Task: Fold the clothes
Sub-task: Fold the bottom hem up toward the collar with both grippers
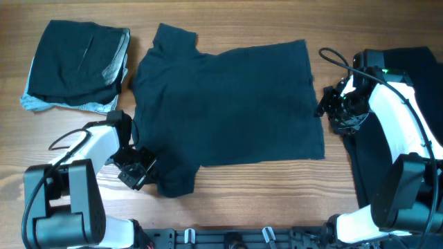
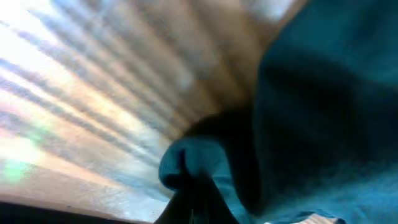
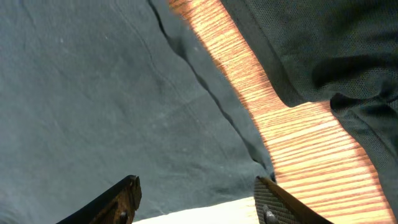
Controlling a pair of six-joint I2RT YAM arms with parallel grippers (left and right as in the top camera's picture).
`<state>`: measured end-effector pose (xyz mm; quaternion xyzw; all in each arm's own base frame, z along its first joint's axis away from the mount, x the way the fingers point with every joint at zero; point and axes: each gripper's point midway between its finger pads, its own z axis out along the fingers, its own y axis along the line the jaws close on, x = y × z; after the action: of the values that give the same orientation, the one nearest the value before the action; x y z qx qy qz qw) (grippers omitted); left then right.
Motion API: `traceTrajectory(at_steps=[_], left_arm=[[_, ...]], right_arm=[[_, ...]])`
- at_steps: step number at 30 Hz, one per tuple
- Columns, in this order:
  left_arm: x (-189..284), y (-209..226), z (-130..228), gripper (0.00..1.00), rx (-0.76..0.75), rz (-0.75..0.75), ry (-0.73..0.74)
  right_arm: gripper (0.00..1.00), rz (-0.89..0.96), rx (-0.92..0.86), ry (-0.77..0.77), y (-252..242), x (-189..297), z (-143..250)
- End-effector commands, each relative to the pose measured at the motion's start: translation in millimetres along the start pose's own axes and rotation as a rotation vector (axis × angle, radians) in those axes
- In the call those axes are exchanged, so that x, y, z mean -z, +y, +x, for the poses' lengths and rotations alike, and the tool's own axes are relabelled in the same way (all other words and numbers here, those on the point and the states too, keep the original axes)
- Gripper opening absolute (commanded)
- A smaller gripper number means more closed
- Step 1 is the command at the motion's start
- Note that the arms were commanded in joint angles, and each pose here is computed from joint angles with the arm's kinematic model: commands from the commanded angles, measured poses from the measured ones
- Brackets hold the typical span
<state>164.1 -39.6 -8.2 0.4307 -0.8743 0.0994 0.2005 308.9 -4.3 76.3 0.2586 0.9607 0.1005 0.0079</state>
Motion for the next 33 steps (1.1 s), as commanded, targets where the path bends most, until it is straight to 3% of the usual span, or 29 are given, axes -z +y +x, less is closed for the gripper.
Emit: traceTrajectory(at_steps=[1, 8, 10, 16, 19, 21, 27, 33], left_arm=[[-8.0, 22.7, -0.2, 0.04, -0.016, -0.093, -0.001], [8.9, 5.8, 1.6, 0.04, -0.103, 0.014, -0.053], [14.1, 3.0, 1.4, 0.04, -0.135, 0.035, -0.077], [17.3, 2.1, 2.1, 0.04, -0.143, 0.044, -0.088], [17.3, 2.1, 2.0, 0.04, -0.146, 0.044, -0.089], [17.2, 3.1, 3.1, 0.04, -0.162, 0.040, -0.085], [44.9, 5.4, 10.8, 0.04, -0.189, 0.014, -0.105], [98.7, -21.0, -2.2, 0.04, -0.240, 0.096, -0.278]], right_arm=[[0.61, 0.032, -0.044, 0.028, -7.3, -13.0, 7.1], [0.50, 0.093, -0.197, 0.206, -38.1, -56.2, 68.8], [0.40, 0.113, -0.246, 0.231, -47.3, -68.7, 83.3], [0.44, 0.095, -0.262, 0.185, -49.8, -83.5, 79.6], [0.26, 0.085, -0.254, 0.150, -49.8, -88.7, 73.4], [0.05, 0.085, -0.237, 0.155, -49.9, -88.0, 74.3], [0.04, 0.101, -0.130, 0.195, -45.3, -49.8, 79.8], [0.04, -0.021, -0.071, 0.051, -17.6, -7.9, 56.7]])
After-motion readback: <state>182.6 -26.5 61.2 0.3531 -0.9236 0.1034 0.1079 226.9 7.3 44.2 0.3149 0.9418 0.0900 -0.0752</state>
